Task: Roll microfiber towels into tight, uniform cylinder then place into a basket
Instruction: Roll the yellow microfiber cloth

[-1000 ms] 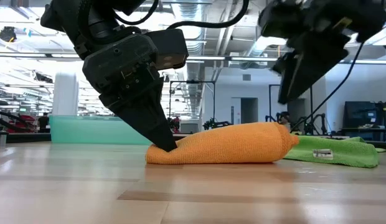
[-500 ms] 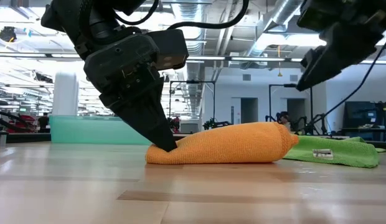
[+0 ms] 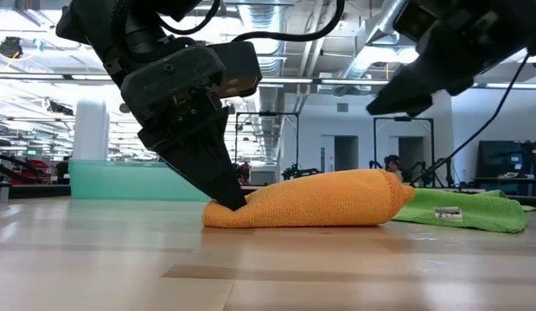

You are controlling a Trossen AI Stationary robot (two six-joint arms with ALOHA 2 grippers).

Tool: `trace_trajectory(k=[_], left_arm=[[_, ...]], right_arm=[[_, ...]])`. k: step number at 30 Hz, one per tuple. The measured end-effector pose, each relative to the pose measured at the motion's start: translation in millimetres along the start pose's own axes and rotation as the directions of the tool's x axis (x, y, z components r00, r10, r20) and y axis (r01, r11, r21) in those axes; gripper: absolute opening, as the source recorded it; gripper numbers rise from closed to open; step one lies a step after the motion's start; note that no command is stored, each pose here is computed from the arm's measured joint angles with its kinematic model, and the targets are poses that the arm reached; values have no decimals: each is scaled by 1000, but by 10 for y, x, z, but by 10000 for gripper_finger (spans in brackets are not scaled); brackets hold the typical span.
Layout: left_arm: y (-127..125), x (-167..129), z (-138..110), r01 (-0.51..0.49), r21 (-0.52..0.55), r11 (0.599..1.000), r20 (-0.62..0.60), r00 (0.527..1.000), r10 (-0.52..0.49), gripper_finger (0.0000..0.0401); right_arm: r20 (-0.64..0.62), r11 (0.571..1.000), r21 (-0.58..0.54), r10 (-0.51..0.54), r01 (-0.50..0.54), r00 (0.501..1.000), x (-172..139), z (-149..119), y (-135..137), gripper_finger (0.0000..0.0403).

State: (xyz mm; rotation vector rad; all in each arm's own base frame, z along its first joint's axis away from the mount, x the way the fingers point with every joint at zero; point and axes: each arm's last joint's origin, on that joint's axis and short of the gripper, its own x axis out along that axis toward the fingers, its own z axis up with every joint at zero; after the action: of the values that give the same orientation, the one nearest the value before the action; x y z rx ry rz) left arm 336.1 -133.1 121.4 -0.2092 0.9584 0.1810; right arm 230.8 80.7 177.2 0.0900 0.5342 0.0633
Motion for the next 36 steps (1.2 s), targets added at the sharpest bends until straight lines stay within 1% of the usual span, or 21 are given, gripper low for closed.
trace_trajectory(k=[4, 8, 11, 16, 21, 25, 27, 30, 36], left_arm=[[19, 6, 13, -3, -5, 1000, 0, 1000, 3, 105], [27, 9, 19, -5, -8, 1000, 1, 1000, 5, 105], [29, 9, 20, -5, -9, 1000, 1, 1000, 5, 105], [33, 10, 21, -19, -8, 1000, 9, 1000, 19, 108], [34, 10, 23, -21, -9, 1000, 12, 1000, 22, 129], [37, 11, 27, -27, -10, 1000, 17, 999, 28, 146], [35, 11, 29, -26, -11, 1000, 20, 999, 26, 151], [34, 11, 31, -24, -11, 1000, 22, 999, 24, 153], [32, 11, 33, -22, -12, 1000, 25, 999, 23, 154]], right_arm=[[-25, 1000, 13, 16, -16, 1000, 122, 27, -42, 230], [-40, 996, 27, 82, -81, 996, 296, 78, -31, 249], [-71, 994, 32, 108, -106, 992, 437, 98, -20, 250], [-139, 996, 29, 88, -85, 986, 650, 24, -14, 249], [-207, 993, 28, 122, -119, 971, 791, 6, 21, 249], [-233, 991, -14, 126, -133, 964, 878, 14, 42, 249], [-265, 992, -13, 118, -126, 957, 917, 2, 26, 249], [-332, 994, -7, 102, -111, 938, 998, -89, -18, 249], [-379, 996, 33, 90, -84, 921, 1110, -173, -92, 249]])
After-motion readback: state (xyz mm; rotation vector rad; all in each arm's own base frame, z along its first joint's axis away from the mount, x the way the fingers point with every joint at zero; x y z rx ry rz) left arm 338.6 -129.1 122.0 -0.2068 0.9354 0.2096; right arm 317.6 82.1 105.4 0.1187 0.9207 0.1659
